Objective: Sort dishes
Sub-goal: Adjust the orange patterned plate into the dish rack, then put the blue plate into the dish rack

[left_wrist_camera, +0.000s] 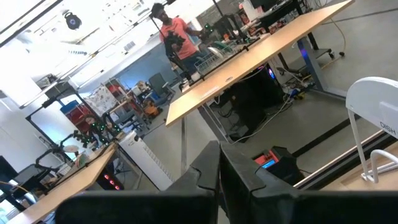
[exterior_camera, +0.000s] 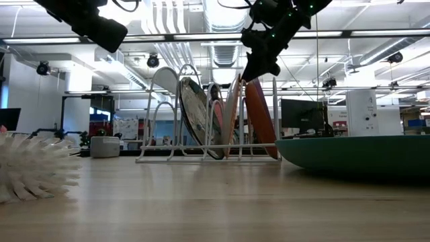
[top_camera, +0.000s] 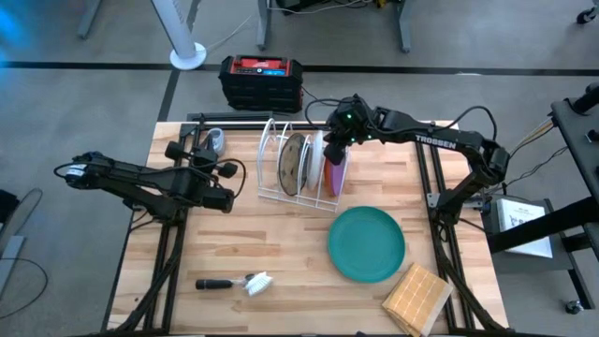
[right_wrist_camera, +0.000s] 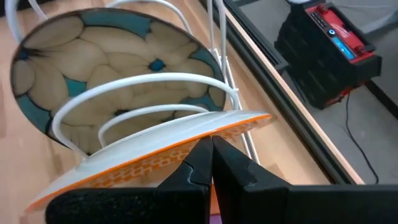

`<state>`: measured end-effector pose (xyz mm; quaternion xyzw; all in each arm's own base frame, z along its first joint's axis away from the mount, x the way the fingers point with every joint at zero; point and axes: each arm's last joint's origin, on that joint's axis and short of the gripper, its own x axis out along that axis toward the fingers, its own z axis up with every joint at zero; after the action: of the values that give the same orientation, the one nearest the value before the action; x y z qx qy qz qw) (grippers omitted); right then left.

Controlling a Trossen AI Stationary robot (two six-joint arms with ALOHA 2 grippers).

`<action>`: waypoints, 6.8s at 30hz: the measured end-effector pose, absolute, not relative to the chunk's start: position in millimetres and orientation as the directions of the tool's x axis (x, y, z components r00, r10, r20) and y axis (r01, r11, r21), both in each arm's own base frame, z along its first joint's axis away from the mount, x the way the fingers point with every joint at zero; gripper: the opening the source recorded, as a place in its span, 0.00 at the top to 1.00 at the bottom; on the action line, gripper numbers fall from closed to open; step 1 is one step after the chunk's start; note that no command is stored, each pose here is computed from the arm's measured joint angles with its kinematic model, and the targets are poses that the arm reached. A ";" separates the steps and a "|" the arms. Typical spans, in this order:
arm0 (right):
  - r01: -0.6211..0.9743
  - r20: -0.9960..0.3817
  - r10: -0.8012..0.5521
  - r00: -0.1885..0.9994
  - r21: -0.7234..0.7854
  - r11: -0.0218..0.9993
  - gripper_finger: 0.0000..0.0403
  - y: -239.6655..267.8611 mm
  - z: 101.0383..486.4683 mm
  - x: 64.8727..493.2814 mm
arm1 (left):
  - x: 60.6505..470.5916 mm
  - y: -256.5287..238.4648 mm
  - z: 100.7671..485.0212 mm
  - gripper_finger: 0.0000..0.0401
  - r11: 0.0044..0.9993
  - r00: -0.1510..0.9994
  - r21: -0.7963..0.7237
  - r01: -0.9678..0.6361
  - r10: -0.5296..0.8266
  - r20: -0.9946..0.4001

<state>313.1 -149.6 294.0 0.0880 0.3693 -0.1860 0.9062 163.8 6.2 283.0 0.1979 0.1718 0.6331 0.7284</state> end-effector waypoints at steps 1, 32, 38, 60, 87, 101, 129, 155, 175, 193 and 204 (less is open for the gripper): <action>0.394 -0.699 -0.262 0.665 0.030 0.919 1.00 -149.4 294.2 313.4 | 163.8 6.2 283.0 1.00 0.120 0.139 0.506 -0.854 0.990 0.000; 0.347 -0.694 -0.240 0.679 0.015 0.938 1.00 -136.5 305.8 317.4 | 163.8 6.2 283.0 1.00 0.120 0.139 0.506 -0.854 0.990 0.000; 0.347 -0.700 -0.238 0.674 0.015 0.938 1.00 -129.4 320.8 301.4 | 163.8 6.1 282.9 1.00 0.120 0.140 0.506 -0.854 0.990 0.000; 0.427 -0.796 -0.182 0.577 0.104 0.898 1.00 -34.6 302.9 200.8 | 247.3 -33.4 300.4 1.00 0.562 0.313 0.440 -0.700 0.796 -0.518; 0.619 -0.931 -0.051 0.362 0.198 0.760 0.89 26.5 191.1 137.0 | 356.5 -262.0 292.0 1.00 0.791 0.577 0.514 -0.333 0.601 -0.553; 0.662 -0.966 -0.079 0.247 0.108 0.741 0.57 25.6 167.8 132.8 | 332.0 -307.4 275.5 1.00 0.799 0.671 0.372 -0.472 0.599 -0.437; 0.440 -0.842 -0.186 0.507 0.067 0.896 1.00 33.4 180.5 158.4 | 314.0 -313.9 305.4 1.00 0.698 0.752 0.378 -0.609 0.659 -0.005; 0.298 -0.095 -0.403 0.910 -0.527 0.796 1.00 86.1 323.4 177.7 | 247.6 -149.2 418.7 1.00 0.596 0.641 0.675 -0.436 0.732 -0.232; 0.282 0.048 -0.323 0.945 -0.619 0.733 1.00 41.6 337.0 215.6 | 208.5 -122.2 285.0 1.00 0.891 0.980 0.430 -0.143 0.188 -0.063; 0.388 0.132 -0.408 0.903 -0.654 0.649 1.00 26.1 347.8 262.2 | 181.8 -91.0 302.9 0.81 0.972 0.975 0.072 -0.223 0.223 0.009; 0.360 0.100 -0.410 0.907 -0.690 0.627 1.00 28.7 362.4 279.2 | 212.9 -106.6 309.7 0.43 0.874 0.881 0.167 -0.456 0.470 -0.055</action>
<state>279.2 28.7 362.4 -0.3751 0.0334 -0.2136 0.9014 212.9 -106.6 309.7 0.0746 0.0471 0.2394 0.9669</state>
